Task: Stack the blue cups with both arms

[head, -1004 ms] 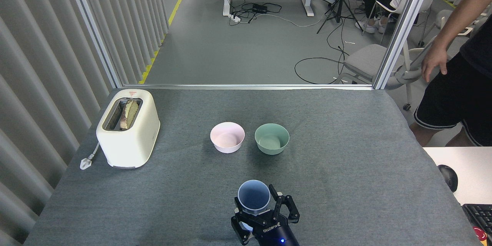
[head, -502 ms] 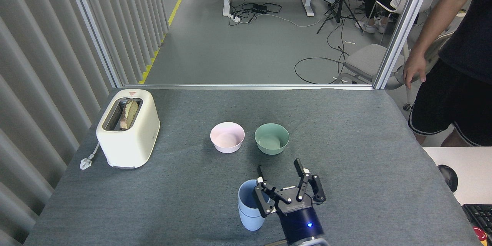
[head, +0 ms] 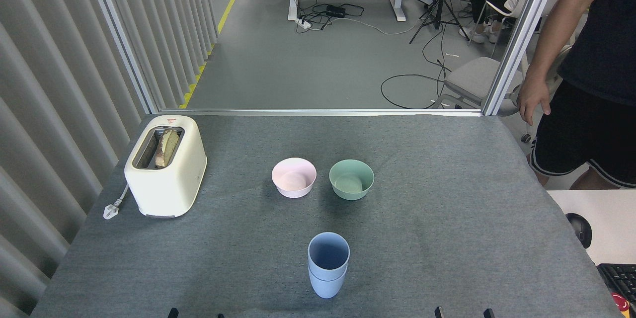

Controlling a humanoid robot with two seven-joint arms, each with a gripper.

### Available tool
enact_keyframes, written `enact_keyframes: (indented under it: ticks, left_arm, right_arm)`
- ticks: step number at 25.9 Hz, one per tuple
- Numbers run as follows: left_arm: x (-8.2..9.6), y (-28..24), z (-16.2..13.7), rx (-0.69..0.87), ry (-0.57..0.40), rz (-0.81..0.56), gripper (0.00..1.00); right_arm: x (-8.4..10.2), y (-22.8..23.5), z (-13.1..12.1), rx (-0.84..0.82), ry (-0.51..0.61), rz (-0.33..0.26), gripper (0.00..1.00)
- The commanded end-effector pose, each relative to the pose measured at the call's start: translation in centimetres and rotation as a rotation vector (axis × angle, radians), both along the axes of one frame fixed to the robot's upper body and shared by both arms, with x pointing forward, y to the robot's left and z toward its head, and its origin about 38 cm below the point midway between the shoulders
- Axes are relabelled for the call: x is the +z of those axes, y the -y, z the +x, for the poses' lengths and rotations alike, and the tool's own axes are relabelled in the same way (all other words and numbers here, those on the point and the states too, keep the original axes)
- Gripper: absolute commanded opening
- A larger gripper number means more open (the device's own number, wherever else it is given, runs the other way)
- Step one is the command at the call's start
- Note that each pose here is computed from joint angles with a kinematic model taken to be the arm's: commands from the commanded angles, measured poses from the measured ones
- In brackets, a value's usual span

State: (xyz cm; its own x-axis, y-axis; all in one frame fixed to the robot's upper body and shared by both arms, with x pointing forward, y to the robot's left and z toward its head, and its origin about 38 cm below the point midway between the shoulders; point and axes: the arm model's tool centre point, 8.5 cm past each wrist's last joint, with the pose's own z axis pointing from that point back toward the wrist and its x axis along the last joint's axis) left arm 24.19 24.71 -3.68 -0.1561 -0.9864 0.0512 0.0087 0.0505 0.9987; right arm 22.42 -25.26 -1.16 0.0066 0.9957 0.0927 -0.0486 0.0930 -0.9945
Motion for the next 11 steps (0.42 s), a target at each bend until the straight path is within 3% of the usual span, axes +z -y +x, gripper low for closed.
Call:
enact_keyframes:
  ticks: [1, 11]
  left_arm:
    - [0.2, -0.8, 0.3, 0.017, 0.006, 0.010, 1.00]
    - [0.2, -2.1, 0.1, 0.046, 0.004, 0.024, 1.00]
  right_arm:
    - [-1.0, 1.0, -2.2, -0.011, -0.038, 0.004, 1.00]
    - [-1.6, 0.9, -3.3, -0.003, -0.064, 0.004, 1.00]
